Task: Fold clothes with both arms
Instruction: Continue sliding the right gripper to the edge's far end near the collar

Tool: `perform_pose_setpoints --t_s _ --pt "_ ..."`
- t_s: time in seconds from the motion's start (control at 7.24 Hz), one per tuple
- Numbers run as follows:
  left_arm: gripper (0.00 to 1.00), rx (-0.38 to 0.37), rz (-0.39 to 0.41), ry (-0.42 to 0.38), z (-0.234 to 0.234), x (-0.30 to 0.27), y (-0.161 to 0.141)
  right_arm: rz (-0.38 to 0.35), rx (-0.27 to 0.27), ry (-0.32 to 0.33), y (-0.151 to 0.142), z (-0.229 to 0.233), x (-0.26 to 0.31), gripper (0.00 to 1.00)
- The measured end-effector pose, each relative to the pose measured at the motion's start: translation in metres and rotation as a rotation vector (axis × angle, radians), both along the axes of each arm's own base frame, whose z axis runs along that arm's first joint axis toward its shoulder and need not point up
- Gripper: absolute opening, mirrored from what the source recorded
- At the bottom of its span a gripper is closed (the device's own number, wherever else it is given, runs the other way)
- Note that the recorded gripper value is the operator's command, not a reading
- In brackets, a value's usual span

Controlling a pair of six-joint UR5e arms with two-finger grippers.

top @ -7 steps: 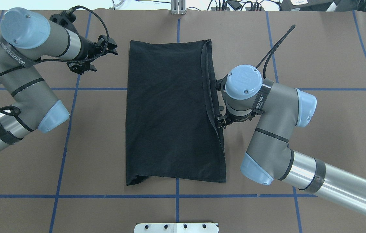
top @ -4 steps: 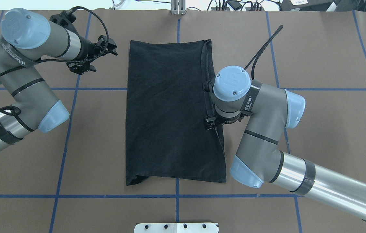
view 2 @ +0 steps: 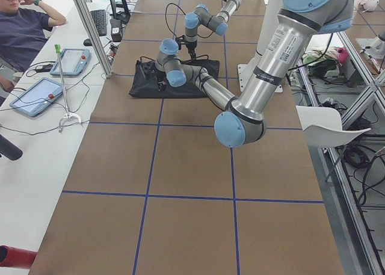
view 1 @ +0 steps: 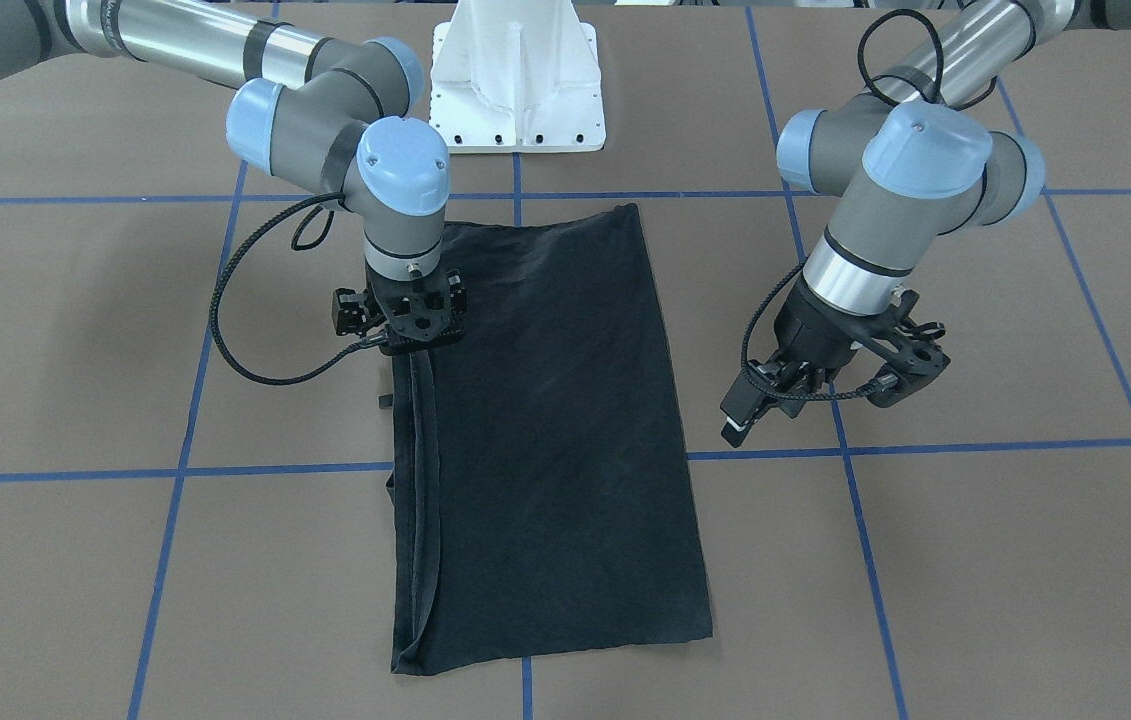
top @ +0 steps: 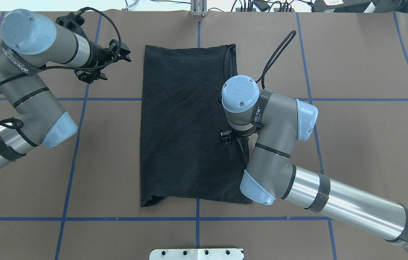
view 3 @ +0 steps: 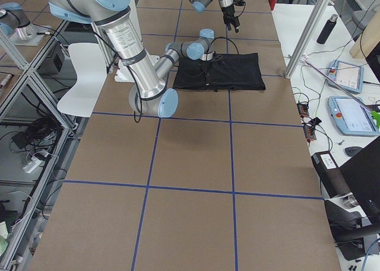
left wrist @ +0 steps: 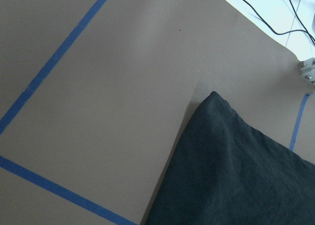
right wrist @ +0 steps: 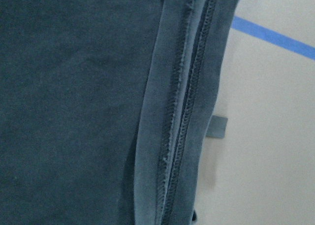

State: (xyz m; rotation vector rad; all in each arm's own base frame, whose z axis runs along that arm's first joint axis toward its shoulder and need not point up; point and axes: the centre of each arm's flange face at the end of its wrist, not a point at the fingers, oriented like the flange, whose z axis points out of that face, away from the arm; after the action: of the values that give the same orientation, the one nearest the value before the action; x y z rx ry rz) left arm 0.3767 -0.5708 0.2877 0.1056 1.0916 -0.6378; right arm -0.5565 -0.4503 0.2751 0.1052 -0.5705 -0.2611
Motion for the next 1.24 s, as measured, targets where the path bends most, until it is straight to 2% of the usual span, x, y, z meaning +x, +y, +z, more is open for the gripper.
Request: perform_pose_setpoints --t_s 0.55,0.97,1.24 --pt "1.0 0.001 0.0 0.001 -0.001 0.0 0.0 0.0 -0.016 0.037 -0.014 0.022 0.004 1.0" --pt "1.0 0.001 -0.002 0.0 -0.002 0.0 0.0 0.002 -0.042 0.062 -0.043 0.051 0.033 1.0" --pt "1.0 0.002 -0.002 0.0 -0.002 0.0 0.0 0.007 -0.079 0.023 -0.059 0.053 0.061 1.0"
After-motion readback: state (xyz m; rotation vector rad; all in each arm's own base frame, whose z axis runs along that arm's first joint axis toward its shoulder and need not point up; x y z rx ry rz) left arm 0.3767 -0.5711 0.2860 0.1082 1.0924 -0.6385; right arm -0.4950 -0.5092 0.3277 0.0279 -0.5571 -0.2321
